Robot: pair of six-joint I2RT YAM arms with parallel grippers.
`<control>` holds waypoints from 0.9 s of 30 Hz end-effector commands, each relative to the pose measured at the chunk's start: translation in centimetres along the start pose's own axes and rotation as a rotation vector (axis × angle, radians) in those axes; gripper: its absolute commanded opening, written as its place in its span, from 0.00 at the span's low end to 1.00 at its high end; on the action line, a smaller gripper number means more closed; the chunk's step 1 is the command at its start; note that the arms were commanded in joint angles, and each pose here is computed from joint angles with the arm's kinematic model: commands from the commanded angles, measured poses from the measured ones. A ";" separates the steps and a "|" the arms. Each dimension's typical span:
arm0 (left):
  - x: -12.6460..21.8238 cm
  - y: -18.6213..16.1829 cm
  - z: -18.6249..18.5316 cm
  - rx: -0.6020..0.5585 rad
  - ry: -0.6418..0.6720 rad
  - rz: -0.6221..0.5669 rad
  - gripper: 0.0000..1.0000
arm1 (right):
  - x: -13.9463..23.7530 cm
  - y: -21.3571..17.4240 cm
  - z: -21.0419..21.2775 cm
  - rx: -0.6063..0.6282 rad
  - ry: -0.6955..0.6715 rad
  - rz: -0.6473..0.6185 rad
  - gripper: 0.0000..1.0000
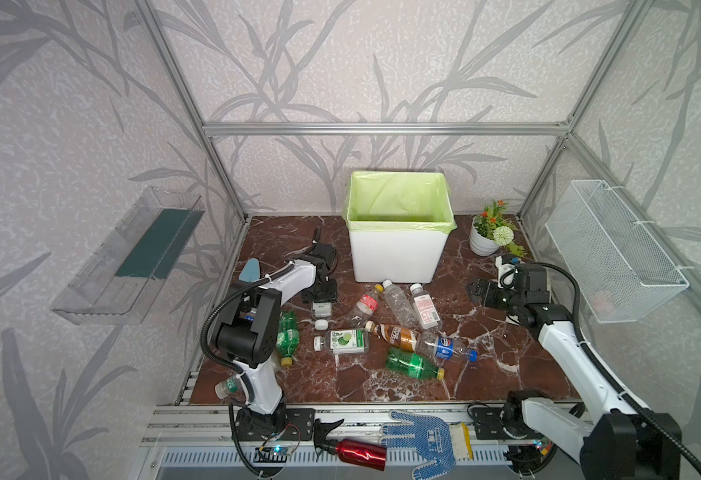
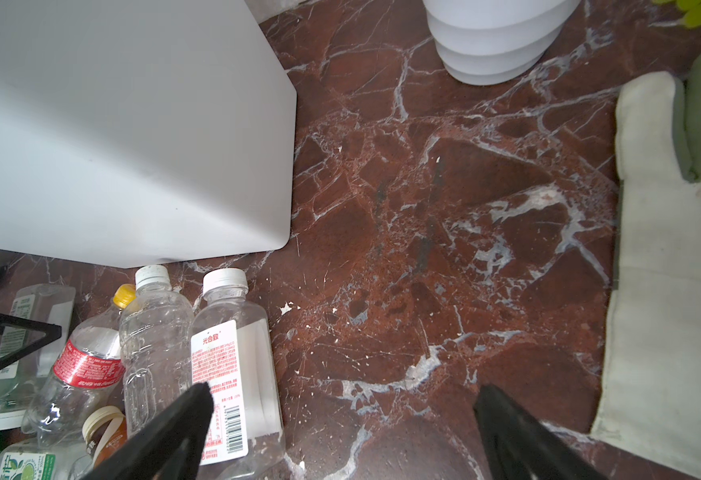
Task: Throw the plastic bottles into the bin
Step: 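Close the left gripper on the green-label square bottle and lift it, then carry the square bottle with the left gripper over the bin and release it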
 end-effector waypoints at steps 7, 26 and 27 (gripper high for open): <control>29.0 7.5 1.7 0.126 -0.374 -0.944 0.48 | 1.0 0.7 0.1 0.020 -0.010 -0.051 0.99; 42.6 9.1 -15.3 -0.329 -0.786 -0.969 0.99 | 2.2 0.4 0.7 0.025 0.022 -0.078 0.99; 44.2 8.3 -14.8 -0.331 -0.814 -1.067 0.99 | 2.0 0.3 0.6 0.018 0.024 -0.077 0.99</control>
Point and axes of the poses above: each gripper's point midway between its finger pads, its own x axis back along the fingers, its own z axis along the line the jaws close on, y = z × x, the point moved 6 cm from there along x, back along the fingers, and after that the axes turned 8 degrees about x, right-handed, at the moved point
